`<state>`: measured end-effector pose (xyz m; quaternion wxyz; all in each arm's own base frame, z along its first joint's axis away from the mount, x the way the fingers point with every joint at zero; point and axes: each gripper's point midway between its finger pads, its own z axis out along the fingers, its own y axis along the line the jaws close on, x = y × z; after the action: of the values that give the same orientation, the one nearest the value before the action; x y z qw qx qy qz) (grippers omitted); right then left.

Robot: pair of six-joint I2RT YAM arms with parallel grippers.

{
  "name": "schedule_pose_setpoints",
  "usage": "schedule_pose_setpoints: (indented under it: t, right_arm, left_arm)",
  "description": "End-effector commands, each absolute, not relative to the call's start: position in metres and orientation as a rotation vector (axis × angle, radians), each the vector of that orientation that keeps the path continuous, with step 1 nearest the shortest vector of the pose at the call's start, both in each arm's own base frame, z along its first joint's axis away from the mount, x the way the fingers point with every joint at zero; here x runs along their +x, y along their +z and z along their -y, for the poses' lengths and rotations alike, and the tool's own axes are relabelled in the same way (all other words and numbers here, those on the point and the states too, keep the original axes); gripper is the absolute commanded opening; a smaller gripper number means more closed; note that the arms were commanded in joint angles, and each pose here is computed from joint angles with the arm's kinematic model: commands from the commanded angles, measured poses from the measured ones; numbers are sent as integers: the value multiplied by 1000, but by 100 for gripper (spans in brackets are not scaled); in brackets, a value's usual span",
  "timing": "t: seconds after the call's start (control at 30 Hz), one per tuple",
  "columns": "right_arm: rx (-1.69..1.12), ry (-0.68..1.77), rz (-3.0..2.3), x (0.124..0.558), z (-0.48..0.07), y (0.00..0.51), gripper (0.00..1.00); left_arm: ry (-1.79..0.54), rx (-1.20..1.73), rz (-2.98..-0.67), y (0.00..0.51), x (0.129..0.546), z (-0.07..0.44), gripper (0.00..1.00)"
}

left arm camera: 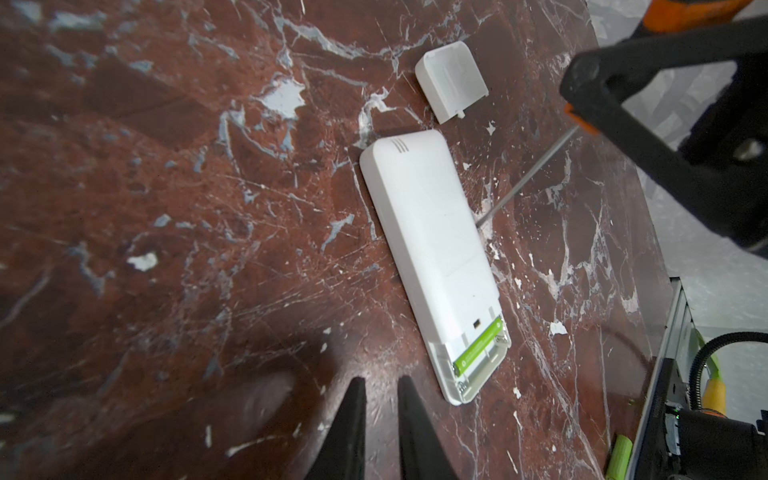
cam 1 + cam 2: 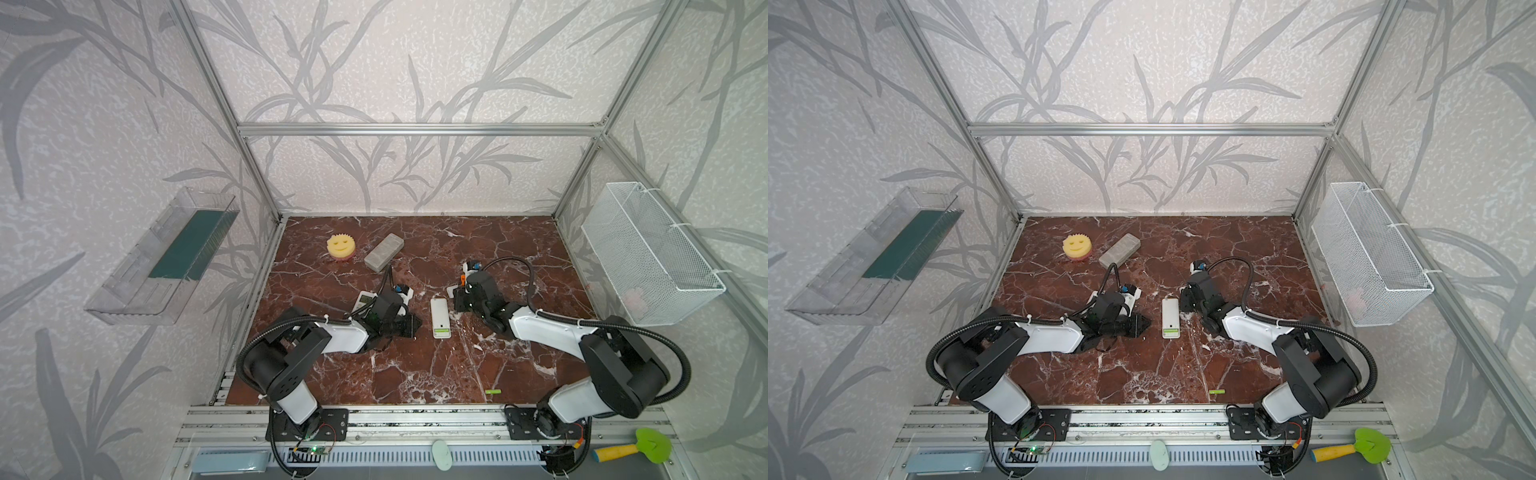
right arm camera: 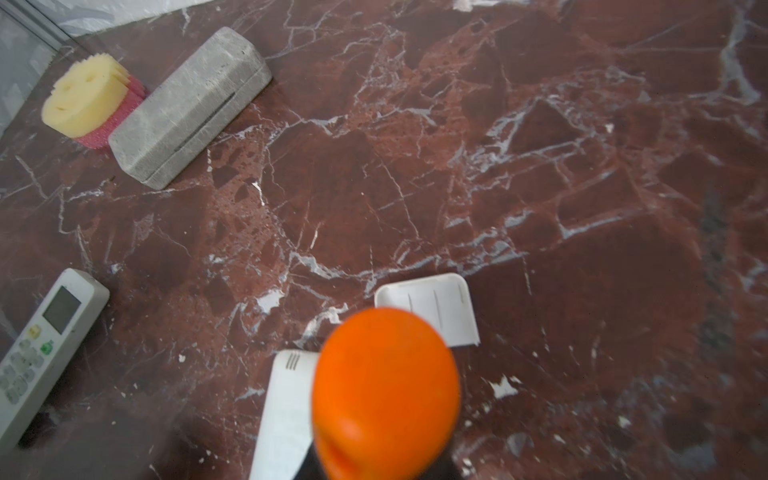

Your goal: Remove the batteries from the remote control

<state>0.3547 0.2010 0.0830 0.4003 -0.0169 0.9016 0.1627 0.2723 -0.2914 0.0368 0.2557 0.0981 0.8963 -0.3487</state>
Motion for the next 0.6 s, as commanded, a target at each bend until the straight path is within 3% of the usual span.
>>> schedule_pose_setpoints:
  t: [0.0,0.37,0.57]
  right_arm:
    - [-97,500,-2228,368,-224,92,0]
    - [-302,776,-2217,374,-297,90,0]
    - [-317,768,-2216,371,-300,98,0]
  left_arm:
    - [-1000,264,-2432,33,270,298,18]
    - [-1103,261,-2415,25,262,321,18]
    - [-1055,273,-2385,39,261,310,18]
